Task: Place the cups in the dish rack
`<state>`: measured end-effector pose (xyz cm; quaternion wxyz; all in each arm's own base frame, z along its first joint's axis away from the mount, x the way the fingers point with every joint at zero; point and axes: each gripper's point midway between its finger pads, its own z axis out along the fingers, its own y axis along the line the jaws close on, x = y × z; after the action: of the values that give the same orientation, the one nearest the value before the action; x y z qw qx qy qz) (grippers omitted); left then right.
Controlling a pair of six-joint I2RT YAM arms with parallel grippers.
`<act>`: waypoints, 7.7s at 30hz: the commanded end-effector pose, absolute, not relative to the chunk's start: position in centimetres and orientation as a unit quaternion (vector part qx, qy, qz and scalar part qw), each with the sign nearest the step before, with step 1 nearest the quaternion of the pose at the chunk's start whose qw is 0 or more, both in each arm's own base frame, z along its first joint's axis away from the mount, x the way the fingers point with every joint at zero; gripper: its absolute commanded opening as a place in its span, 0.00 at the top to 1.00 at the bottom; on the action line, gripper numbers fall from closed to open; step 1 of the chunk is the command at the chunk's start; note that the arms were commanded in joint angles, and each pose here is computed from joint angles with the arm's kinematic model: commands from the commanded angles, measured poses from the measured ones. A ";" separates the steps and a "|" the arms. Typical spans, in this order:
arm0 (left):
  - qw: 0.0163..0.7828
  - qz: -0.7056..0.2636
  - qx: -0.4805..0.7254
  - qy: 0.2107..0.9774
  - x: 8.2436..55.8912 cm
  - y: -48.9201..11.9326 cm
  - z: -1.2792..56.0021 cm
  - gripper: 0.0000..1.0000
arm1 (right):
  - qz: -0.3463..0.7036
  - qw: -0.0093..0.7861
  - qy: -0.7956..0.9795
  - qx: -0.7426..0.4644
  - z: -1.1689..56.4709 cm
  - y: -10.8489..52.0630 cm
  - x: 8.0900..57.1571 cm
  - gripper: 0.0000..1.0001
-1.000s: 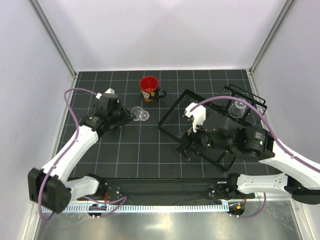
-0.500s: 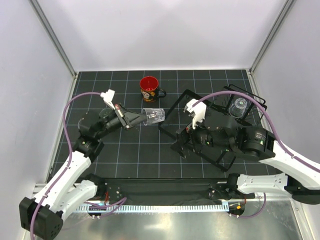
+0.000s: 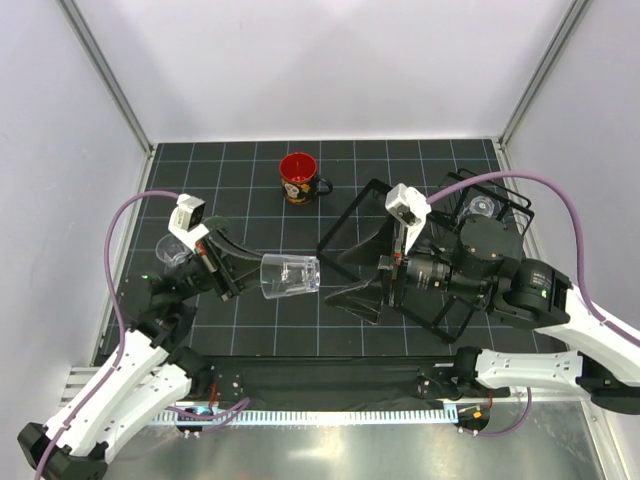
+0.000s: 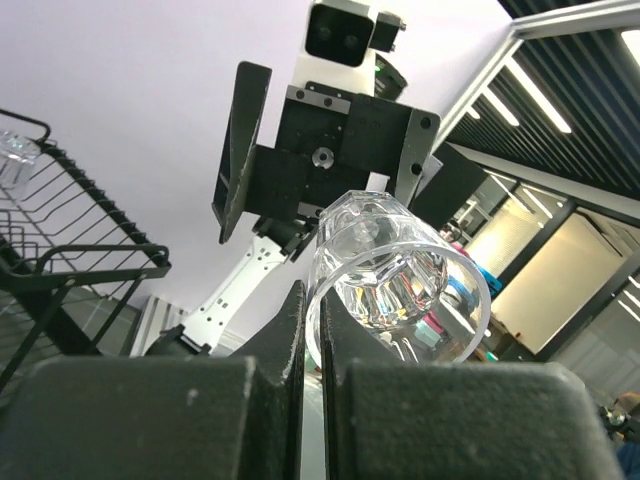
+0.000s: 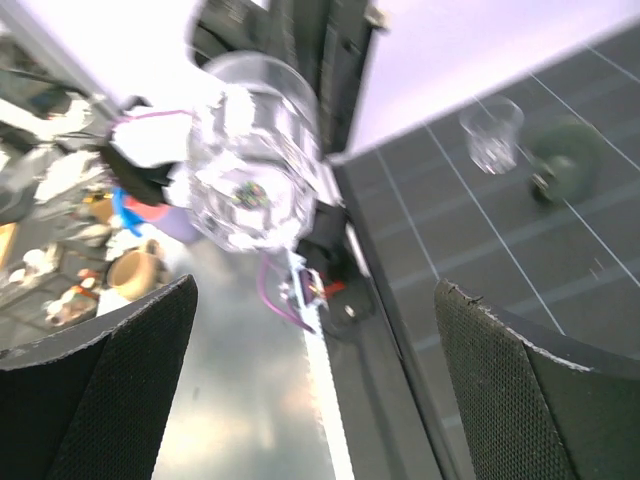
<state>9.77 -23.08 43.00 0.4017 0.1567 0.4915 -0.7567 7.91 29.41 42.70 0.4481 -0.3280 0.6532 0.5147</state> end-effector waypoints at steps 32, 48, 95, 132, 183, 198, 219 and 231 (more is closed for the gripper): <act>0.396 -0.774 0.161 0.467 9.3 -23.5 43.4 0.99 | 0.620 0.436 0.546 -0.356 48.0 33.8 5.7 0.32; 0.380 -0.755 0.131 0.517 11.0 -24.3 41.2 0.60 | 0.567 0.453 0.596 -0.343 46.1 33.6 7.9 0.96; 0.356 -0.334 -0.053 0.871 21.0 -19.4 21.8 0.14 | -0.071 0.354 0.932 0.016 28.4 4.2 22.8 0.96; 0.398 -0.295 -0.088 0.864 21.2 -16.8 23.0 0.12 | -0.122 0.340 0.932 0.021 27.0 2.4 24.0 0.30; 0.379 -0.080 -0.303 0.871 31.5 -6.9 24.1 0.05 | 0.097 0.483 0.813 -0.311 34.9 21.5 18.6 0.00; 0.399 -0.112 -0.327 0.850 45.0 -14.2 22.9 0.14 | 0.082 0.489 0.818 -0.291 35.1 18.0 17.8 0.00; 0.398 -0.045 -0.390 0.829 51.8 -18.0 17.0 0.17 | 0.070 0.492 0.834 -0.241 36.1 15.0 17.4 0.00; 0.368 -0.055 -0.384 0.845 52.6 -19.5 13.6 0.24 | 0.068 0.486 0.841 -0.227 35.5 14.5 17.2 0.00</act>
<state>51.55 -19.01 12.55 0.3560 -0.3742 0.8554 -0.0398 17.06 15.29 34.51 0.4695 -0.2509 0.8441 0.0643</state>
